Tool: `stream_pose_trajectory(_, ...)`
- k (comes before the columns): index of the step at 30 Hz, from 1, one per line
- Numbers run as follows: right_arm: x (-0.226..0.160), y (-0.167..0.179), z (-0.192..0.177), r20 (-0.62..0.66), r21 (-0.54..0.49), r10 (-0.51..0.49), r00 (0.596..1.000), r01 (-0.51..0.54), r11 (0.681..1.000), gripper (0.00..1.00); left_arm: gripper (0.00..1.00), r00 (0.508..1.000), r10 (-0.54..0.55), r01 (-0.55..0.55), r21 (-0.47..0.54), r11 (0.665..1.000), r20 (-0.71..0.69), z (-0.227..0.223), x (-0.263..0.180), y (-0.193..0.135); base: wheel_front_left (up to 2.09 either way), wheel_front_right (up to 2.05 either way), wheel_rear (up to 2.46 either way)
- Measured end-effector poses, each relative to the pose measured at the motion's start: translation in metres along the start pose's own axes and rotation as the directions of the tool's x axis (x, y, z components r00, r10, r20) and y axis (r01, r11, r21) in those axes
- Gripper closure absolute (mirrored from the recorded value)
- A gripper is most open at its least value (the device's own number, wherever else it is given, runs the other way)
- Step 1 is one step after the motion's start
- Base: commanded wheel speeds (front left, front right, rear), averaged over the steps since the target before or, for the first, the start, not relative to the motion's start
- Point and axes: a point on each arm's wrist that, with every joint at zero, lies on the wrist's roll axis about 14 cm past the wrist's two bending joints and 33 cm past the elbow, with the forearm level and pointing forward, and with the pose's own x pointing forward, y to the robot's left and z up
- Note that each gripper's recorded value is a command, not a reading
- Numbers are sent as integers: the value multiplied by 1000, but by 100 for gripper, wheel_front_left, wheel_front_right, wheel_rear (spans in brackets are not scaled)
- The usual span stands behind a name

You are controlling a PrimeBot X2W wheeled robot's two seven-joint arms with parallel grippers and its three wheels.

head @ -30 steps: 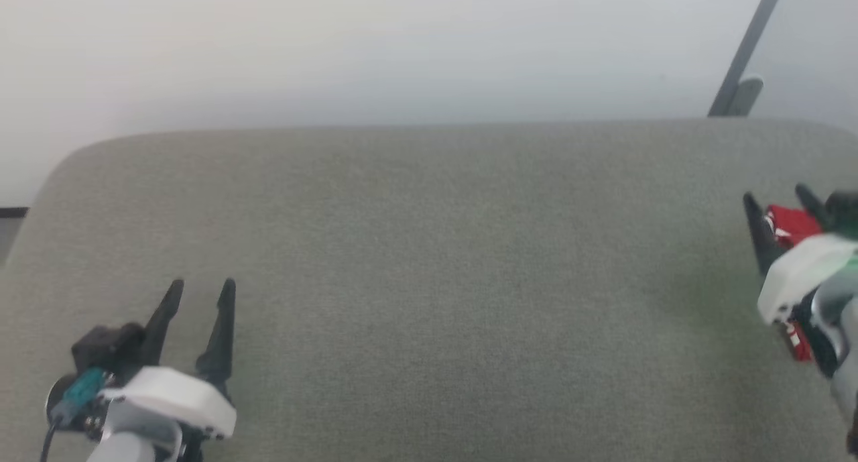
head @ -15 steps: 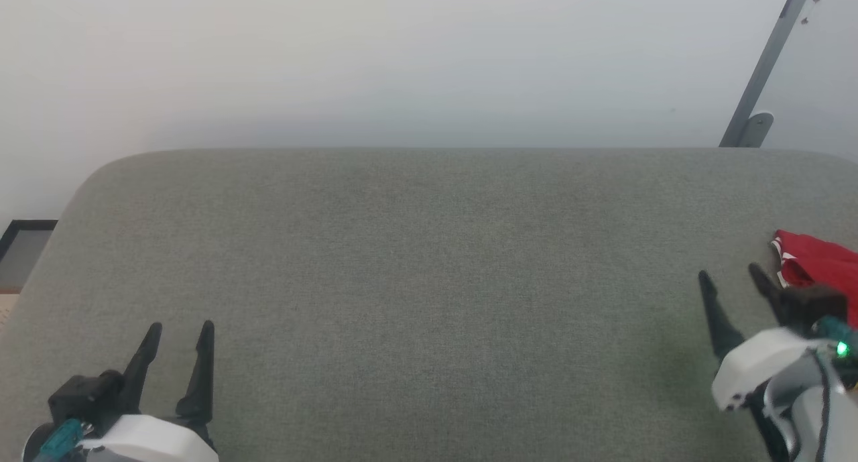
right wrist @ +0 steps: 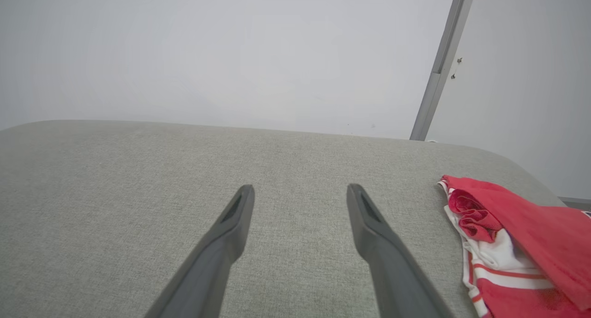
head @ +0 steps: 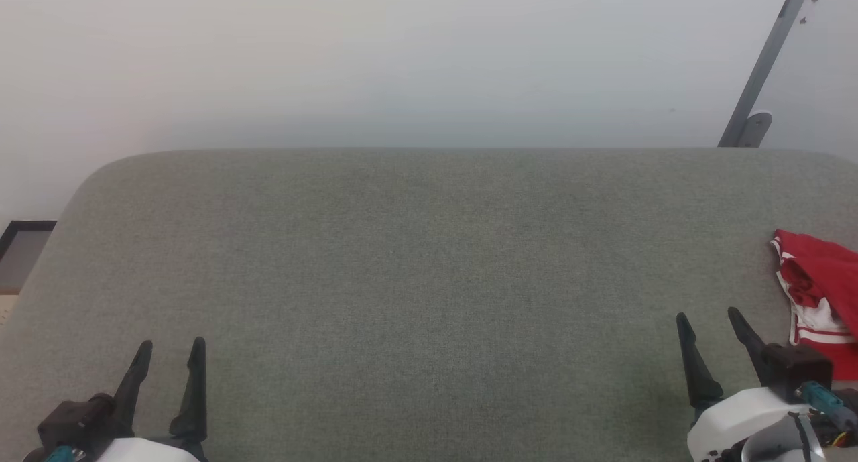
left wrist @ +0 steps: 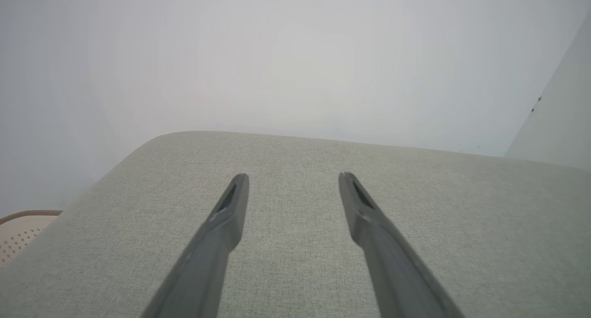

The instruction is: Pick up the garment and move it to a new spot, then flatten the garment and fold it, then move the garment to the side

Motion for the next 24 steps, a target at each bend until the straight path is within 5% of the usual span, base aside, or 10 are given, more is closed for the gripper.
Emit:
stream_pose_trajectory(22,-4,1,4,0,2,-3,1000,3,1000,0,0,1000,-7,8,-22,1000,26,5,0,-5,0,0,0)
stream_pose_trajectory(23,-3,2,5,0,2,-4,1000,4,1000,100,100,1000,-7,8,-24,1000,31,6,0,-5,0,0,0)
stream_pose_trajectory(24,-4,1,2,-8,4,-5,1000,5,1000,100,100,1000,-6,7,-28,1000,23,3,-1,-6,0,0,0)
